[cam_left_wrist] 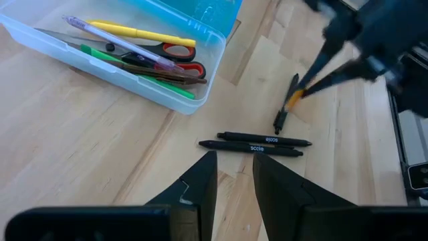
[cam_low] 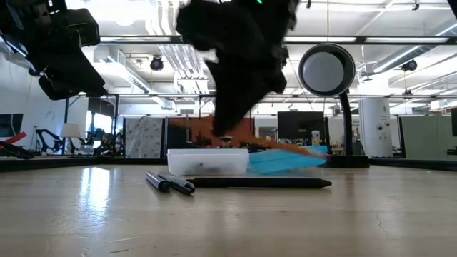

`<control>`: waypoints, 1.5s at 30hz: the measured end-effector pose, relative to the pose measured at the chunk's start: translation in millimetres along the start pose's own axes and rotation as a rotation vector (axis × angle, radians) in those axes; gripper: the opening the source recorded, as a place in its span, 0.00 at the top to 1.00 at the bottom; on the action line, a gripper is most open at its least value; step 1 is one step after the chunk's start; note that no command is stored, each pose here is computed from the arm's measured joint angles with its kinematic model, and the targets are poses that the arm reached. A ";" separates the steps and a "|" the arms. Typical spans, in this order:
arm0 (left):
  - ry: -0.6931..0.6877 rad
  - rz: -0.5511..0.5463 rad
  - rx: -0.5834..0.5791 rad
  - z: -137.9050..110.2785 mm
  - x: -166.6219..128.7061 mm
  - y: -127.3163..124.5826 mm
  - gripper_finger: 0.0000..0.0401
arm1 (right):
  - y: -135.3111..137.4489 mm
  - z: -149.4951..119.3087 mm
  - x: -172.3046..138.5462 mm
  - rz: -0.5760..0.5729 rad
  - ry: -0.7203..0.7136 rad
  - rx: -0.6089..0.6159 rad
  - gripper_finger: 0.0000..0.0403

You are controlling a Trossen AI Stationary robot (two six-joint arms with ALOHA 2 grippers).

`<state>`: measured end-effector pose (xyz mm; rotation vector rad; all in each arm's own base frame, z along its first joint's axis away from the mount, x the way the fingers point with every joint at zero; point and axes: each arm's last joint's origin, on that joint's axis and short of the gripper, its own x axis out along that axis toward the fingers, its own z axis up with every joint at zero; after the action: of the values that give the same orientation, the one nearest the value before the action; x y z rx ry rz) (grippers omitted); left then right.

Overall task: Pick & place school supplies into a supply box
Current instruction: Put the orange pencil into the blue supply box, then put the black pen into the blue supply box

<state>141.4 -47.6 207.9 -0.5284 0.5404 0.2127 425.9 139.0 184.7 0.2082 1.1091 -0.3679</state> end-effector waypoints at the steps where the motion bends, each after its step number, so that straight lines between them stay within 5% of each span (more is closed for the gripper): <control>1: 0.000 0.000 0.000 0.0 0.0 0.0 0.80 | -3.9 6.0 -3.8 -0.012 -0.026 0.058 0.96; 8: 0.000 0.000 0.000 0.0 0.1 0.0 0.80 | -71.0 49.3 -18.1 -0.162 -0.199 0.660 0.96; 15: -0.001 -0.001 -0.001 0.1 0.1 -0.1 0.80 | -135.5 94.8 8.3 -0.088 -0.254 0.681 0.97; 20: -0.001 -0.001 -0.032 0.1 0.1 -0.1 0.80 | -167.0 98.7 38.1 -0.105 -0.165 0.637 0.97; 25: 0.000 -0.001 -0.044 0.0 0.0 -0.1 0.80 | -163.6 94.6 50.3 -0.075 -0.104 0.542 0.93; 36: 0.000 0.000 -0.028 0.0 0.1 -0.1 0.80 | -160.7 93.4 49.5 -0.027 -0.071 0.518 0.65; 40: 0.000 0.000 -0.028 0.0 0.1 -0.1 0.80 | -142.2 92.2 29.9 0.002 -0.101 0.340 0.56; 45: 0.000 0.000 -0.026 0.0 0.1 0.0 0.80 | -87.1 68.2 -5.9 0.050 -0.081 -0.012 0.54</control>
<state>141.4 -47.6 207.9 -0.5533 0.5382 0.2198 446.4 36.4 221.2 0.2088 1.0244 -0.3223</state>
